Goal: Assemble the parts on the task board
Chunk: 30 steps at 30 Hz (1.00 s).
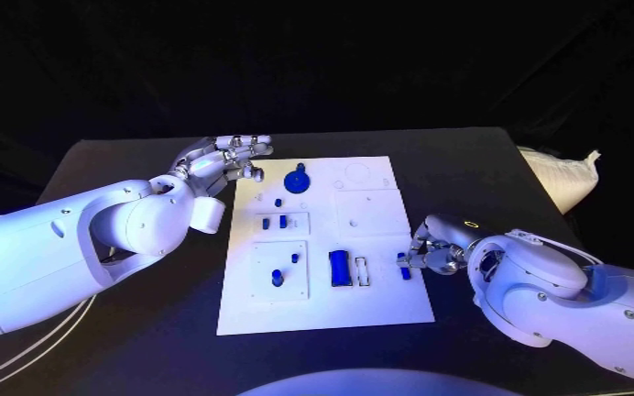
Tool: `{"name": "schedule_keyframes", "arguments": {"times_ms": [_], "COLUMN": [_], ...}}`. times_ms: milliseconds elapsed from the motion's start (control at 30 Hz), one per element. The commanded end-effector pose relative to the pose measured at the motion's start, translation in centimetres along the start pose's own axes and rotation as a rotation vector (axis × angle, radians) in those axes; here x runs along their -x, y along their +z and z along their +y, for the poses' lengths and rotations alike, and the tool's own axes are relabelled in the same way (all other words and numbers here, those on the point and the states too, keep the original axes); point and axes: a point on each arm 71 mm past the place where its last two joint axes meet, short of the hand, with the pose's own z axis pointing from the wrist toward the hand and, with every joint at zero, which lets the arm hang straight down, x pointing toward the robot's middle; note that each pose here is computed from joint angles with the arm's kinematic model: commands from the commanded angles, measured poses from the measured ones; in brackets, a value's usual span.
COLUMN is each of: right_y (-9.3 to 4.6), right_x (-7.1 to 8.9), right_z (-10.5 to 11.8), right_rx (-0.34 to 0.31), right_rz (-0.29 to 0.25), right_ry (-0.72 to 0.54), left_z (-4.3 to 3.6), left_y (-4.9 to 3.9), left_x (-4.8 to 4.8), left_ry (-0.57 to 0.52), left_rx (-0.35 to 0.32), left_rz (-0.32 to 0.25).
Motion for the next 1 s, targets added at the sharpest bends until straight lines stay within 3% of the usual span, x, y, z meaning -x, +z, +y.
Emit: {"name": "schedule_keyframes", "arguments": {"times_ms": [33,333,633,1000], "right_y": [0.1,0.3,0.8,1.2], "right_x": [-0.4,-0.7,-1.3,-2.8], "right_z": [0.1,0.6,0.9,1.6], "right_rx": [-0.011,0.003,-0.005,0.008], "right_rz": [0.024,0.016,0.016,0.027], "right_ry": [-0.048,-0.078,-0.187,-0.287], "left_z": [-0.05,-0.01,-0.01,-0.01], "left_y": [0.00,-0.01,-0.05,-0.11], "left_x": [-0.16,-0.19,-0.16,-0.08], "left_ry": [-0.002,-0.003,-0.003,-0.001], "left_rx": [-0.010,-0.009,-0.008,-0.007], "left_rz": [0.016,0.018,0.018,0.017]}}
